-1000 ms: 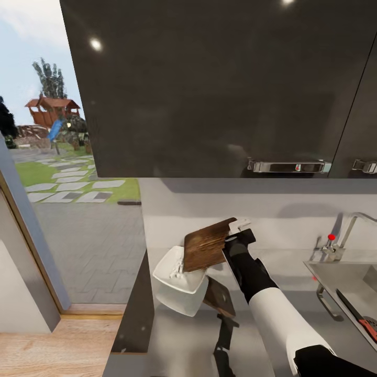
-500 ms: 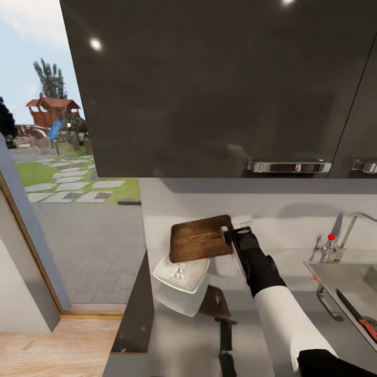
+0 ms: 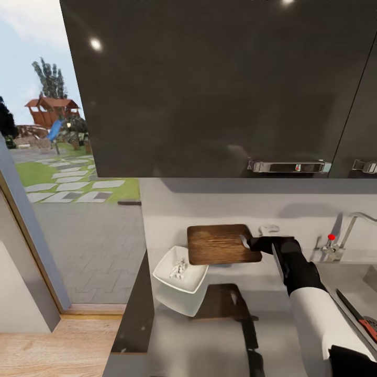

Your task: In the kitchen, take the Vidalia onion out of the sink, dice it on the chopping board with the paring knife, put the diced onion into the bowl on the countertop, then place both the paring knife and the chopping board into the sink.

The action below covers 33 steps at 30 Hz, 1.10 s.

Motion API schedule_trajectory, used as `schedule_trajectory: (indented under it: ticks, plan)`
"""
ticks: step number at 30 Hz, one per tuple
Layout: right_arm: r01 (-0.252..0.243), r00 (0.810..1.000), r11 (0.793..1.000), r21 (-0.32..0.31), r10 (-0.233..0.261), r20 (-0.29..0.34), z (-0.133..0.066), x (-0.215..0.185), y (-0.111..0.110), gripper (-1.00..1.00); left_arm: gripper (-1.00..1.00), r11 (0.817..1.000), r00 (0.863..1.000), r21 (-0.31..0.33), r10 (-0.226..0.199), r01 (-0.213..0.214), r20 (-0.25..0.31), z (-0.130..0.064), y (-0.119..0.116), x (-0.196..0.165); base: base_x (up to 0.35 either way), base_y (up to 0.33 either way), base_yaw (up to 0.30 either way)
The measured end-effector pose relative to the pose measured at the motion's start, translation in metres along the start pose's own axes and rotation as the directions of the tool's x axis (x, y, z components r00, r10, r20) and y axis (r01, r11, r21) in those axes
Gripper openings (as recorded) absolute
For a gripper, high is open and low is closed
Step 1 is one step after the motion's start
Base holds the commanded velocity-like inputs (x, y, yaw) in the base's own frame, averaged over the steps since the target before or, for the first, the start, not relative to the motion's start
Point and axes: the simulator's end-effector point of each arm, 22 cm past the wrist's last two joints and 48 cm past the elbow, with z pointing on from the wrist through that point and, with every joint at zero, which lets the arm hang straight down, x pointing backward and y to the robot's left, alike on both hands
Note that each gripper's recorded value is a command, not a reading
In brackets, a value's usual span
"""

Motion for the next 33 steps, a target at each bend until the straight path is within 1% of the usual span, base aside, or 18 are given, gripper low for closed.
schedule_trajectory:
  ticks: [3, 6, 8, 11, 20, 26, 27, 29, 30, 31, 33]
  plan:
    - [0.002, 1.0, 1.0, 0.007, -0.002, -0.006, 0.0, 0.003, -0.006, -1.0, 1.0, 1.0, 1.0, 0.0, 0.0, 0.0, 0.023, 0.0, 0.0, -0.005, -0.015, 0.0, 0.0]
    - [0.006, 1.0, 1.0, -0.001, -0.006, -0.02, 0.006, 0.013, -0.005, -1.0, 1.0, 1.0, 1.0, 0.0, 0.0, 0.0, 0.029, 0.0, 0.0, -0.007, -0.136, 0.0, 0.0]
    - [0.015, 1.0, 1.0, -0.002, -0.015, -0.01, 0.009, 0.015, -0.004, -1.0, 1.0, 1.0, 1.0, 0.002, 0.0, 0.0, 0.031, 0.0, -0.001, -0.007, -0.223, 0.0, 0.0]
    - [0.027, 1.0, 1.0, 0.0, -0.027, 0.011, 0.011, 0.013, -0.006, -1.0, 1.0, 1.0, 0.999, 0.002, 0.0, 0.0, 0.032, 0.0, -0.001, -0.007, -0.303, 0.0, 0.0]
    - [0.03, 0.999, 1.0, 0.0, -0.03, 0.012, 0.012, 0.014, -0.008, -1.0, 1.0, 1.0, 0.999, 0.003, 0.001, -0.001, 0.032, 0.0, -0.002, -0.007, -0.333, -0.002, 0.0]
    - [0.027, 1.0, 0.999, 0.026, -0.027, 0.001, 0.012, 0.019, -0.021, -1.0, 1.0, 1.0, 0.999, 0.003, 0.001, -0.001, 0.032, 0.0, -0.002, -0.007, -0.334, -0.101, 0.0]
    - [0.019, 1.0, 0.999, 0.042, -0.019, -0.001, 0.012, 0.021, -0.026, -1.0, 1.0, 1.0, 0.999, 0.003, 0.001, -0.001, 0.032, 0.0, -0.002, -0.007, -0.311, -0.176, 0.0]
    - [-0.036, 0.999, 0.994, 0.104, 0.036, 0.0, 0.01, 0.026, -0.051, -1.0, 1.0, 1.0, 0.999, 0.003, 0.001, -0.001, 0.032, 0.0, -0.002, -0.007, -0.298, -0.199, 0.0]
    - [-0.073, 0.997, 0.99, 0.121, 0.073, 0.004, 0.009, 0.029, -0.059, -1.0, 1.0, 1.0, 0.999, 0.004, 0.001, -0.001, 0.032, 0.0, -0.002, -0.007, -0.279, -0.222, 0.0]
    - [-0.098, 0.995, 0.986, 0.138, 0.098, 0.007, 0.008, 0.031, -0.067, -1.0, 1.0, 1.0, 0.999, 0.003, 0.001, -0.001, 0.033, 0.0, -0.002, -0.007, -0.27, -0.232, 0.0]
    - [-0.132, 0.991, 0.979, 0.156, 0.132, 0.011, 0.007, 0.035, -0.076, -1.0, 1.0, 1.0, 0.999, 0.003, 0.001, -0.001, 0.032, 0.0, -0.002, -0.007, -0.258, -0.245, 0.0]
